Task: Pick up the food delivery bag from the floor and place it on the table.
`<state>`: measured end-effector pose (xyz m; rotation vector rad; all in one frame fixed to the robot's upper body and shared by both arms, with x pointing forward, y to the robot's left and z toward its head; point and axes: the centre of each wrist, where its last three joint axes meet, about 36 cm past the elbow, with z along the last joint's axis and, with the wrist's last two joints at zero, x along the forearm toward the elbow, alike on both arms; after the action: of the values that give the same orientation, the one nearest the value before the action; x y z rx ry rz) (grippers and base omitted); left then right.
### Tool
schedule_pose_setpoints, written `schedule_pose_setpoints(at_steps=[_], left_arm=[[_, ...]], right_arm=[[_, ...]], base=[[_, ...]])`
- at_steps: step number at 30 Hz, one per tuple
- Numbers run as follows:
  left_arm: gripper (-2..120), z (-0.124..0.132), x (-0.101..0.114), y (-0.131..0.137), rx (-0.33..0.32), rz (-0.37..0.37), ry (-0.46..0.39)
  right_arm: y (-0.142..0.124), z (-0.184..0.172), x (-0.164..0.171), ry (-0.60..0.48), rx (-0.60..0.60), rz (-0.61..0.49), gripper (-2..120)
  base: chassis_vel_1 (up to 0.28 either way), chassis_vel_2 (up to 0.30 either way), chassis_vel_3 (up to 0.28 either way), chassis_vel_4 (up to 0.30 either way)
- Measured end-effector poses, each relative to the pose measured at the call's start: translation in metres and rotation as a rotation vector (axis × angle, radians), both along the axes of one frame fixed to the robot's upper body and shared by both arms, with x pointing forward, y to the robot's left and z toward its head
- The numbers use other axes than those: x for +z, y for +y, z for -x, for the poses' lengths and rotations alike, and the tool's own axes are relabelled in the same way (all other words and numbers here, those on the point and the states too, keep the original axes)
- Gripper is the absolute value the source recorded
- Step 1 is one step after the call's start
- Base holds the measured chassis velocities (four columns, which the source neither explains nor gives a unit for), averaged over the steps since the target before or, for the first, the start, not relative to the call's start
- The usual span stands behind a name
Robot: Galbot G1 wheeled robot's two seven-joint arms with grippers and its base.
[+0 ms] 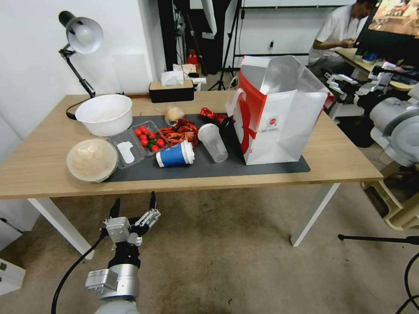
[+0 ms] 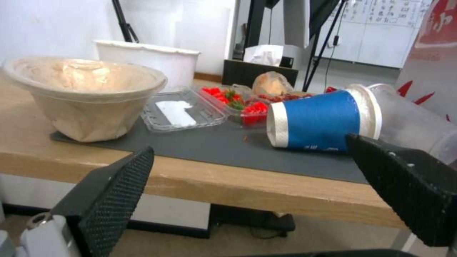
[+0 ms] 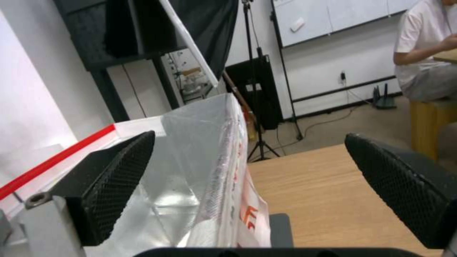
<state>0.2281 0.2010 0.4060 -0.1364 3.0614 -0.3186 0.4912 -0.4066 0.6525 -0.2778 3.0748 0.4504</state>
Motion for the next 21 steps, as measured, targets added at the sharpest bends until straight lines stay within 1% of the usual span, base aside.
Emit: schedule_pose_setpoints(at_steps=[6, 8, 11, 12, 13, 15, 18, 19, 21], left_arm=[[100, 0.000, 0.003, 0.001, 0.008, -0.003, -0.006], [100, 0.000, 0.007, 0.002, 0.010, -0.007, -0.010], [100, -0.001, 0.007, 0.002, 0.010, -0.007, -0.011], [100, -0.001, 0.009, 0.003, 0.010, -0.009, -0.014], [100, -0.001, 0.009, 0.003, 0.010, -0.009, -0.014], [100, 0.000, 0.010, 0.003, 0.004, -0.008, -0.016], [100, 0.001, 0.010, 0.003, 0.005, -0.007, -0.015], [100, 0.006, 0.009, 0.004, 0.021, -0.004, -0.016], [100, 0.008, 0.009, 0.004, 0.033, -0.003, -0.019]], right_arm=[[0.002, 0.015, 0.000, -0.028, 0.031, 0.036, 100], [0.007, 0.029, -0.006, -0.049, 0.060, 0.079, 100], [0.009, 0.033, -0.009, -0.056, 0.070, 0.100, 100], [0.014, 0.047, -0.016, -0.081, 0.094, 0.162, 100], [0.014, 0.047, -0.016, -0.081, 0.094, 0.162, 100], [0.022, 0.066, -0.026, -0.111, 0.126, 0.220, 100], [0.026, 0.073, -0.031, -0.125, 0.133, 0.233, 100], [0.036, 0.081, -0.039, -0.161, 0.150, 0.245, 100], [0.040, 0.085, -0.044, -0.177, 0.160, 0.248, 100]], base=[[0.000, 0.000, 0.000, 0.000], [0.000, 0.000, 0.000, 0.000], [0.000, 0.000, 0.000, 0.000], [0.000, 0.000, 0.000, 0.000], [0.000, 0.000, 0.000, 0.000], [0.000, 0.000, 0.000, 0.000], [0.000, 0.000, 0.000, 0.000], [0.000, 0.000, 0.000, 0.000], [0.000, 0.000, 0.000, 0.000]])
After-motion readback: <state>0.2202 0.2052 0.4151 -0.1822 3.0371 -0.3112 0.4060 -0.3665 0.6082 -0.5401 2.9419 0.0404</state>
